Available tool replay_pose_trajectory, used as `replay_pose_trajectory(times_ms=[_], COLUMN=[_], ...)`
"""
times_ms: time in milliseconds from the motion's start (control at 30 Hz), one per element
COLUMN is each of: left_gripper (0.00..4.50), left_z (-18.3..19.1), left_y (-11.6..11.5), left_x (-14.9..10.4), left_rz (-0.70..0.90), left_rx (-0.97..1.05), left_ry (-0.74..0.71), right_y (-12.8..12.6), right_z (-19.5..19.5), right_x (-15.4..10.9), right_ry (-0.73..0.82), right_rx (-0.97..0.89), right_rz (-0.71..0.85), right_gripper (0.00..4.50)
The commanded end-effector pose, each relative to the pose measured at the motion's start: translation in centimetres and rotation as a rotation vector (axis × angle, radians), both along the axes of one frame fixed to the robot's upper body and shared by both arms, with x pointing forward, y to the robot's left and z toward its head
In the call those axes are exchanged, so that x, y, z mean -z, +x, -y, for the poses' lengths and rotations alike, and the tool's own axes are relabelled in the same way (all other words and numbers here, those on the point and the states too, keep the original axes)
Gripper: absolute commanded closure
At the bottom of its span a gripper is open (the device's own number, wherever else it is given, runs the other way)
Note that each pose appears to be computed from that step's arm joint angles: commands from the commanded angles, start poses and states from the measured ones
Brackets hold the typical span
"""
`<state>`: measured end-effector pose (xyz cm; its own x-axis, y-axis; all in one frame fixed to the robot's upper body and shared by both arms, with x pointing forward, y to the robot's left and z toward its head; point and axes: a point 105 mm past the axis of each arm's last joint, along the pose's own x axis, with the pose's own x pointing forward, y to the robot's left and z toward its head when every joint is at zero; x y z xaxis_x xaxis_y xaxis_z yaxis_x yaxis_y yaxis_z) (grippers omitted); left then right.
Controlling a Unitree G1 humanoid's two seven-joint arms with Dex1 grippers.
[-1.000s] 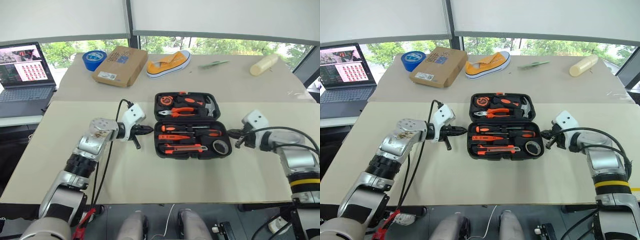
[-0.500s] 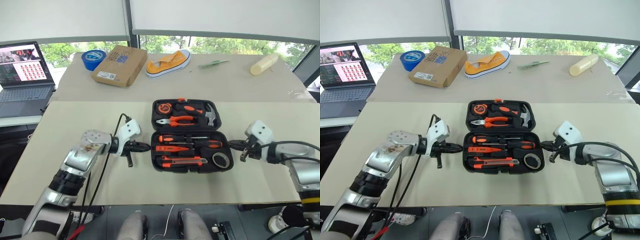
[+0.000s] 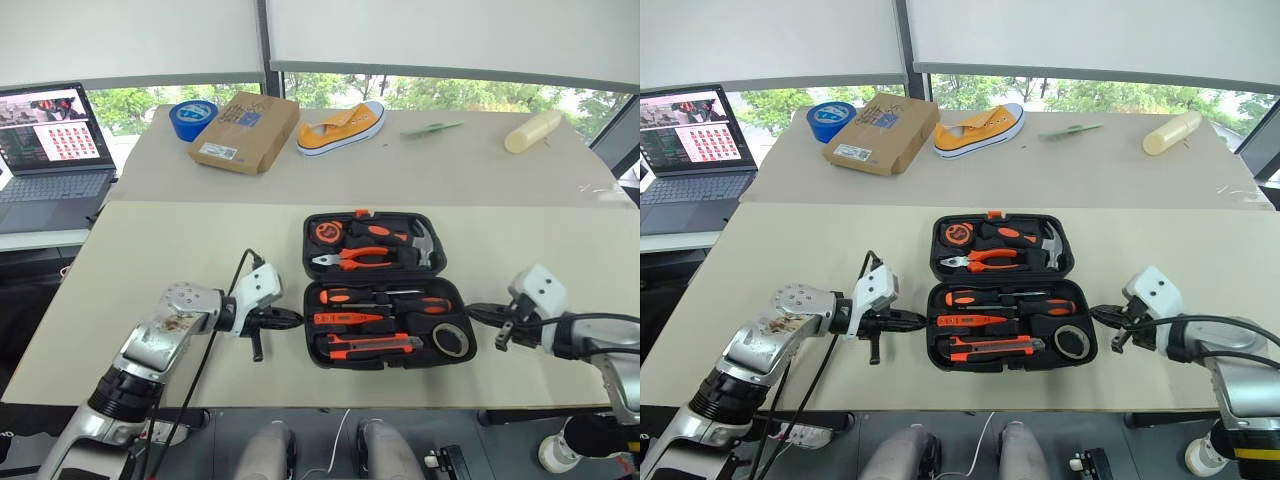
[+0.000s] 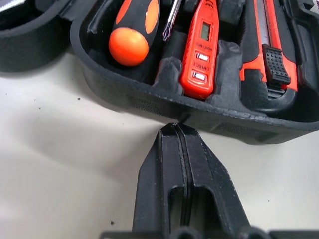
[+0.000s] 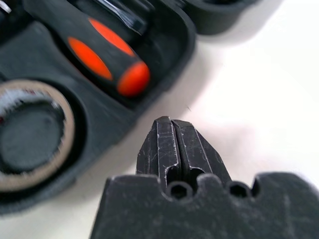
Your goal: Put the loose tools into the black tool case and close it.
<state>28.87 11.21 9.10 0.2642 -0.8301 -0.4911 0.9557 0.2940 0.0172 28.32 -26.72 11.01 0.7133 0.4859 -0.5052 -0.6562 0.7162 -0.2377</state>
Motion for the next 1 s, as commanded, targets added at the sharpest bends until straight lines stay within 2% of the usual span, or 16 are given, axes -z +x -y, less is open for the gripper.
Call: replay_pose_trajectory(times_ms=[33, 133, 200, 233, 333, 367, 400, 567, 667, 733, 800, 833, 867, 1000], left_gripper=[3.46, 2.32, 1.67, 1.16, 0.08, 0.00, 0.00, 0.00, 0.00, 0.00, 0.53, 0.70, 1.03, 2.55], left_z=[-4.3, -5.4, -4.9, -4.6, -3.3, -2.7, -1.9, 0.4, 1.4, 1.9, 2.1, 2.2, 2.2, 2.3], left_y=[2.6, 4.8, 6.3, 7.2, 9.0, 9.5, 10.1, 12.2, 12.4, 12.2, 12.0, 11.9, 11.7, 11.4], left_x=[-1.4, -3.4, -5.3, -6.1, -7.4, -7.5, -7.5, -5.3, -4.7, -4.5, -4.2, -4.1, -4.0, -4.0], left_rz=[0.033, 0.000, -0.050, -0.082, -0.162, -0.194, -0.233, -0.270, -0.298, -0.298, -0.299, -0.300, -0.305, -0.315], left_rx=[-0.175, -0.291, -0.363, -0.409, -0.490, -0.513, -0.544, -0.678, -0.700, -0.690, -0.685, -0.686, -0.682, -0.675], left_ry=[0.029, -0.056, -0.153, -0.201, -0.287, -0.304, -0.320, -0.268, -0.289, -0.277, -0.268, -0.268, -0.269, -0.273], right_y=[1.5, 2.6, 3.6, 4.2, 5.5, 6.2, 7.1, 10.8, 11.5, 11.8, 12.1, 12.2, 12.2, 12.3], right_z=[1.7, 1.6, 1.2, 0.7, -0.4, -0.8, -1.2, -2.4, -3.3, -3.5, -3.4, -3.3, -3.4, -3.7], right_x=[-4.2, -6.1, -7.1, -7.6, -8.4, -8.5, -8.4, -7.0, -6.4, -5.6, -4.9, -4.7, -4.5, -4.0], right_ry=[0.051, 0.125, 0.189, 0.222, 0.282, 0.308, 0.329, 0.349, 0.377, 0.343, 0.335, 0.336, 0.331, 0.326], right_rx=[0.100, 0.140, 0.170, 0.179, 0.194, 0.209, 0.234, 0.347, 0.341, 0.342, 0.368, 0.374, 0.372, 0.358], right_rz=[0.098, 0.122, 0.127, 0.127, 0.117, 0.104, 0.088, 0.034, 0.009, -0.001, -0.013, -0.016, -0.017, -0.023], right_gripper=[3.74, 2.61, 2.05, 1.55, 0.57, 0.32, 0.01, 0.01, 0.01, 0.01, 0.00, 0.52, 0.71, 2.17])
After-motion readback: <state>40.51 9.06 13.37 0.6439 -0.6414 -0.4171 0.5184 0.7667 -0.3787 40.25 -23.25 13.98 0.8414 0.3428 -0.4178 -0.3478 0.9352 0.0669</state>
